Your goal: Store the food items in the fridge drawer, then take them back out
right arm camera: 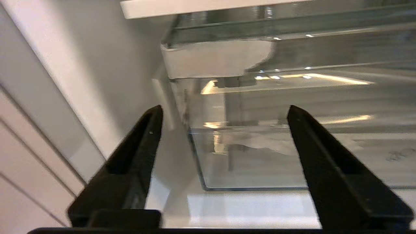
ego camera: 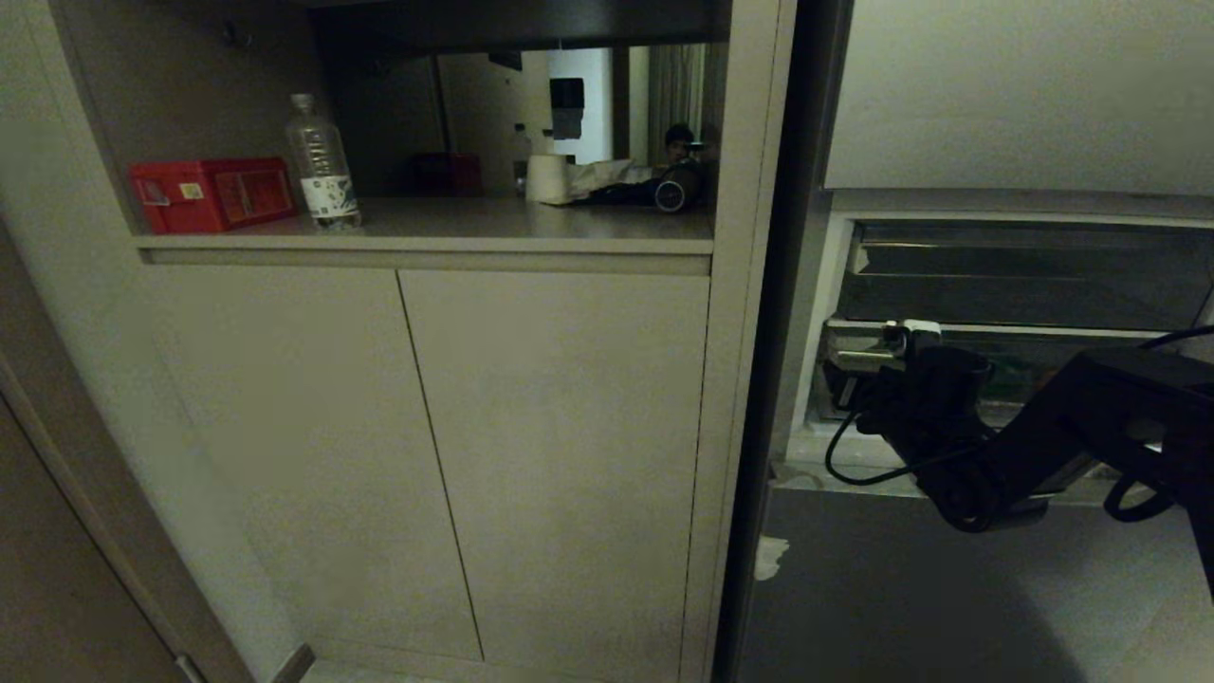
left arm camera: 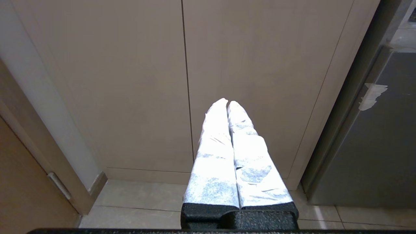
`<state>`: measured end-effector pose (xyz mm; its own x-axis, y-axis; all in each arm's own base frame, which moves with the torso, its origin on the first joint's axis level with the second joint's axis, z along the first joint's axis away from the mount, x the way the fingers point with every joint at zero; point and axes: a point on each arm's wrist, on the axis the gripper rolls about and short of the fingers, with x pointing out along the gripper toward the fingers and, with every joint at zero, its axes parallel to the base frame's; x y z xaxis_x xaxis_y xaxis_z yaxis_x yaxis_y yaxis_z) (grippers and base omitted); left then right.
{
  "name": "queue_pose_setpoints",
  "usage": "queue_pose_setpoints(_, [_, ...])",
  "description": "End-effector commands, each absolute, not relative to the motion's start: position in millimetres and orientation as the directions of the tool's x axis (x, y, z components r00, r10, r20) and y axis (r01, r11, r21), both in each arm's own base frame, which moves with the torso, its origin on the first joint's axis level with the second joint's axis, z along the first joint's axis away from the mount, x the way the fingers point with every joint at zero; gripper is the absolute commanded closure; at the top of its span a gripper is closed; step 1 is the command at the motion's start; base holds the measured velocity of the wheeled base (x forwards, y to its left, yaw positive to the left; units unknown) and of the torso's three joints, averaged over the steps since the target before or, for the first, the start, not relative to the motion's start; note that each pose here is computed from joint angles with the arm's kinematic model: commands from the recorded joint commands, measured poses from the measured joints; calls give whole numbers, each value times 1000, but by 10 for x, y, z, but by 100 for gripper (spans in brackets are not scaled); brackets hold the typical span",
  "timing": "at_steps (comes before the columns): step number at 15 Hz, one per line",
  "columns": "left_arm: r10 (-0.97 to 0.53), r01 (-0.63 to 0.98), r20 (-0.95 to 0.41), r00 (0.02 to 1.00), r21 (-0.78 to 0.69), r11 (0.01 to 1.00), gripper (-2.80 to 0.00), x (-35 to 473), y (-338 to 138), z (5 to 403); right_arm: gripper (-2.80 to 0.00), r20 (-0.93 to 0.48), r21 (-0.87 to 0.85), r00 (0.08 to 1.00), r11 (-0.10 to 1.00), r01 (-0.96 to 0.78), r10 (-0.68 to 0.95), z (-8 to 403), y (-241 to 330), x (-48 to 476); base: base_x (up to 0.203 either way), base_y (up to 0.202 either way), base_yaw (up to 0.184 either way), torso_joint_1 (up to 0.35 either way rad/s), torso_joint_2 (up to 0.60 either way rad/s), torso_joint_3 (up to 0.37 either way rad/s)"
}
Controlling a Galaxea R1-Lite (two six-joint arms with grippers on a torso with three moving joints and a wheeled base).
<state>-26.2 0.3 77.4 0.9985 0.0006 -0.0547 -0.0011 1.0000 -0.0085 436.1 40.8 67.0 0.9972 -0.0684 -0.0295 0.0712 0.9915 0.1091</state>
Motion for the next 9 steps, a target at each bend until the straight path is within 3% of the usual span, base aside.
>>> queue_pose_setpoints(1, [2, -2, -55, 998, -9, 1000, 0, -262, 3, 775, -280, -32, 108, 998, 992, 61, -58, 632, 410, 4378, 0, 0, 0, 0, 0, 0])
queue_pose_setpoints(9, [2, -2, -55, 998, -9, 1000, 0, -262, 3, 775, -280, -19, 104, 998, 993, 62, -60, 671, 438, 4493, 0, 0, 0, 0, 0, 0])
